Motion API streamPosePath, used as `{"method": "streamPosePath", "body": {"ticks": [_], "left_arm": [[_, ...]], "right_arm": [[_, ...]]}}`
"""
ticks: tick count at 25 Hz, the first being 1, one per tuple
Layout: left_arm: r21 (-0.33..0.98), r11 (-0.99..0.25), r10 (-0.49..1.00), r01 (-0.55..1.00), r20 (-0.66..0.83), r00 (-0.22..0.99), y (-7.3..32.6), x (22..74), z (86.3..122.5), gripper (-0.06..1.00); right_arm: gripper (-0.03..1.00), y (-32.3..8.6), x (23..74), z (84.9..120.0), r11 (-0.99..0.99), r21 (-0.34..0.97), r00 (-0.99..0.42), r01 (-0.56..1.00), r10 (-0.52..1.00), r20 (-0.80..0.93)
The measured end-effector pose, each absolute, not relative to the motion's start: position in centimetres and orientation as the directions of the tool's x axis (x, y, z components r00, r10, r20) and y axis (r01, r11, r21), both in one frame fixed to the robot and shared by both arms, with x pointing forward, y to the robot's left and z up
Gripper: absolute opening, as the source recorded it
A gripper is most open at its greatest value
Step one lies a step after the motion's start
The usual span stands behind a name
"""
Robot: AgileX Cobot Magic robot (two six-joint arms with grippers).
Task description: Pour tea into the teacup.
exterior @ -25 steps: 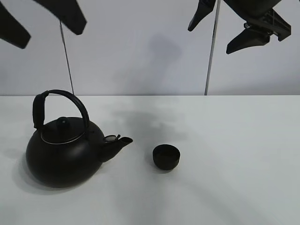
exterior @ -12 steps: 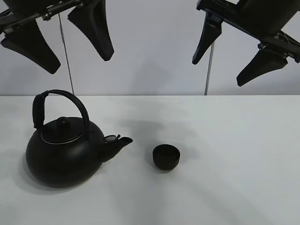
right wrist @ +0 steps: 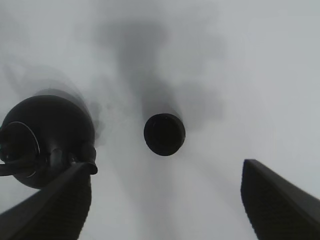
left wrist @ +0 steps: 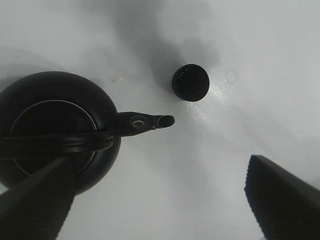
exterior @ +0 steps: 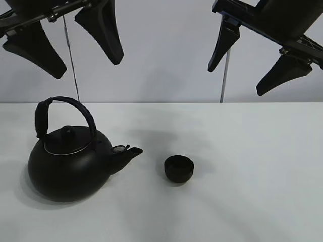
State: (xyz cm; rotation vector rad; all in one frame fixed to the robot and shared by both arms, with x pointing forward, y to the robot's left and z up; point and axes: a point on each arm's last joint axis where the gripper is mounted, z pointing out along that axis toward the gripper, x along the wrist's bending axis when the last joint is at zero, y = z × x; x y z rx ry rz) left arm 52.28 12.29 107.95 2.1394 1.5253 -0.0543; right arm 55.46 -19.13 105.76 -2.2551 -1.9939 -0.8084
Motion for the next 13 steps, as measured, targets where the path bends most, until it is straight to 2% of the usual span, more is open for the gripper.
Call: {"method": "streamPosePath", "body": {"ticks": [13], "left_arm": [[0.378,-0.241,0.874,0.894,-0.317,0.369,12.29,52.28,107.95,0.67]], "right_arm": [[0.57,-19.13,55.46,105.76,-0.185,0.312,0.051,0.932,0.918,0.393]]}}
